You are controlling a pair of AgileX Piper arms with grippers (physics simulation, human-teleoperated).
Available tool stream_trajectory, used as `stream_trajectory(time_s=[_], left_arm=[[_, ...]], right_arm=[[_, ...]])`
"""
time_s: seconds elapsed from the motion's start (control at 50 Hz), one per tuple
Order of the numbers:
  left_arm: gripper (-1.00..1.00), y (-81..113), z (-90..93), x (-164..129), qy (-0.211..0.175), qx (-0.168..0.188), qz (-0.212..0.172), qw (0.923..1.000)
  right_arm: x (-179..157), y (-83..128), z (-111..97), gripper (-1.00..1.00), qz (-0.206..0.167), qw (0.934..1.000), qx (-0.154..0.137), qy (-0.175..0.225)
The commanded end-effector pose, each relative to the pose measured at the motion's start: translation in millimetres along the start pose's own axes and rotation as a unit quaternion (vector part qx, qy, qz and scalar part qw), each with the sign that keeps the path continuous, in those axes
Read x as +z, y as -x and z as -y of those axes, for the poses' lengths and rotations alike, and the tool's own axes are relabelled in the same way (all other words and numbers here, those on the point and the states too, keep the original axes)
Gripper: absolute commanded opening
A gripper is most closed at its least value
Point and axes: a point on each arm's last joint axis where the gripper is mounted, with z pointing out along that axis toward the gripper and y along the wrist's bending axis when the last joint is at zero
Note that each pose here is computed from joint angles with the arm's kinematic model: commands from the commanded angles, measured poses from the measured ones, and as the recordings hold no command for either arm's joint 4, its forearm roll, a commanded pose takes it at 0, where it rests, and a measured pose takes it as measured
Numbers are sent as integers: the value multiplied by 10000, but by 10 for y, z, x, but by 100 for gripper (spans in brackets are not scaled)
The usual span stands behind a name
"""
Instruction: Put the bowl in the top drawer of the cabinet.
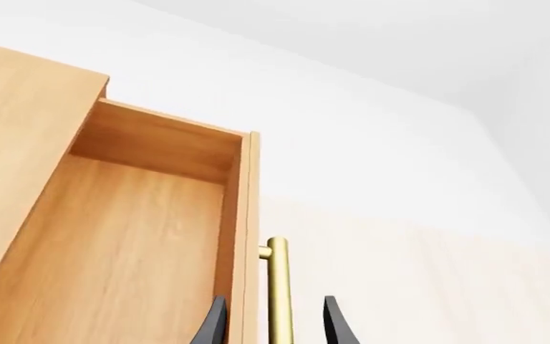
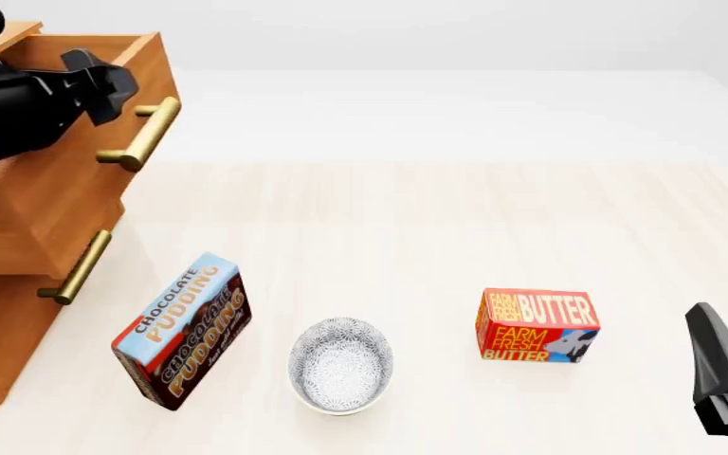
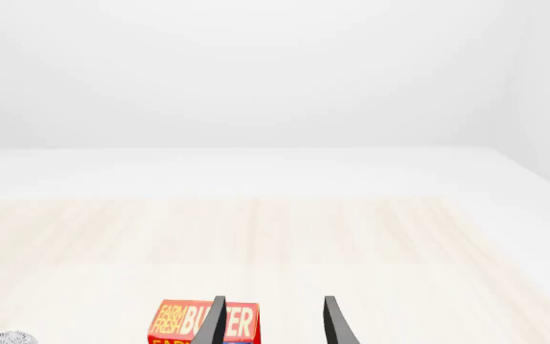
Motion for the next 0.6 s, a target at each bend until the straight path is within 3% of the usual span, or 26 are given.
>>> stream_trajectory(time_s=[0.02, 0.6], left_arm=[[100, -72, 100, 35, -209, -69, -134, 9997], [100, -134, 327, 103, -608, 80, -301, 9977]], right_arm=[[0, 0, 0, 100, 0, 10000, 1, 1], [0, 0, 0, 100, 0, 10000, -1, 0]])
